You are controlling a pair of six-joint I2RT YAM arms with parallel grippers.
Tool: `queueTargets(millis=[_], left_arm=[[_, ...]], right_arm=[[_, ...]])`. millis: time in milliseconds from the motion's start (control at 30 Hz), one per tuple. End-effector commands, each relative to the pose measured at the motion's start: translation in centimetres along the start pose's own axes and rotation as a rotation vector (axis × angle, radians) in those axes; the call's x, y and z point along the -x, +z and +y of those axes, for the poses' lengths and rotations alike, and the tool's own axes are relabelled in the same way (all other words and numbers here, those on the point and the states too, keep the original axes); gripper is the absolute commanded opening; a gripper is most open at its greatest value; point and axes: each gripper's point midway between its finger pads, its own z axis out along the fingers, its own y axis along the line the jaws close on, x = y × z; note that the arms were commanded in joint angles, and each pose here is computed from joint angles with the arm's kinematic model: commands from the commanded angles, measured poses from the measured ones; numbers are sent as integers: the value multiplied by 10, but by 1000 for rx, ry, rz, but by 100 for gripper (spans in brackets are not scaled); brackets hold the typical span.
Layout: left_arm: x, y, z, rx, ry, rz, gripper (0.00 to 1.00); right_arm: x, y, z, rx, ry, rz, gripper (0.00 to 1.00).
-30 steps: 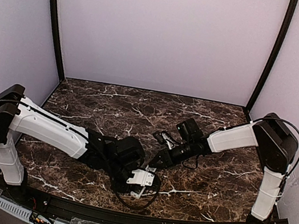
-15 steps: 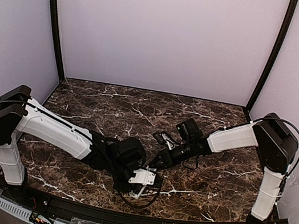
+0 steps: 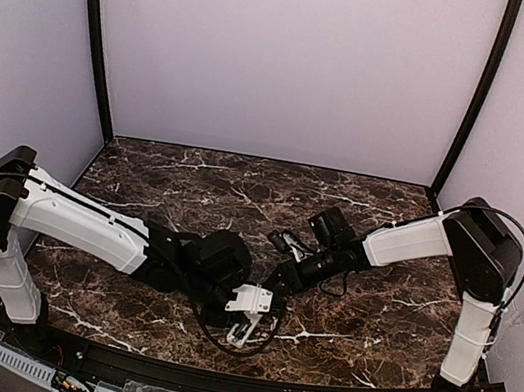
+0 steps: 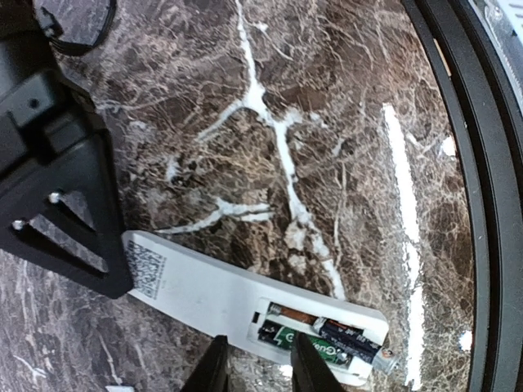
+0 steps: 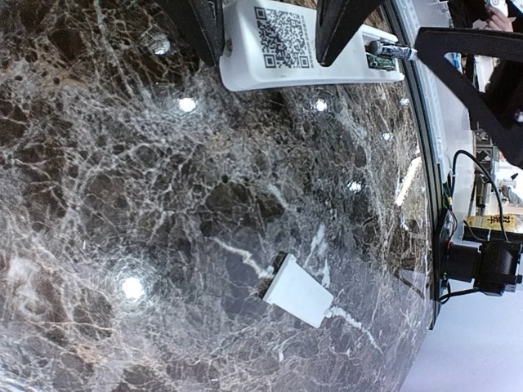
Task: Load the batteries into the remote control
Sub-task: Load the battery into the battery compartment.
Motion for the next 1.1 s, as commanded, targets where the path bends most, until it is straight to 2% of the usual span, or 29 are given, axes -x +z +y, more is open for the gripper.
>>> queueTargets(millis=[0, 133, 433, 867, 1067], left_arm=[[27, -35, 20, 81, -4, -79, 28], [21, -49, 11, 60, -9, -92, 29], [11, -56, -32, -123, 55, -139, 25], [-10, -29, -50, -224, 91, -54, 22], [-17, -22, -52, -232, 90, -25, 20]], right_arm=[[-4, 3, 4, 5, 2, 27, 38], [-3, 2, 5, 5, 0, 23, 38], [-3, -2, 10, 4, -7, 21, 40], [-16, -4, -4, -49, 8, 43, 58], [-18, -2, -8, -56, 14, 55, 57]])
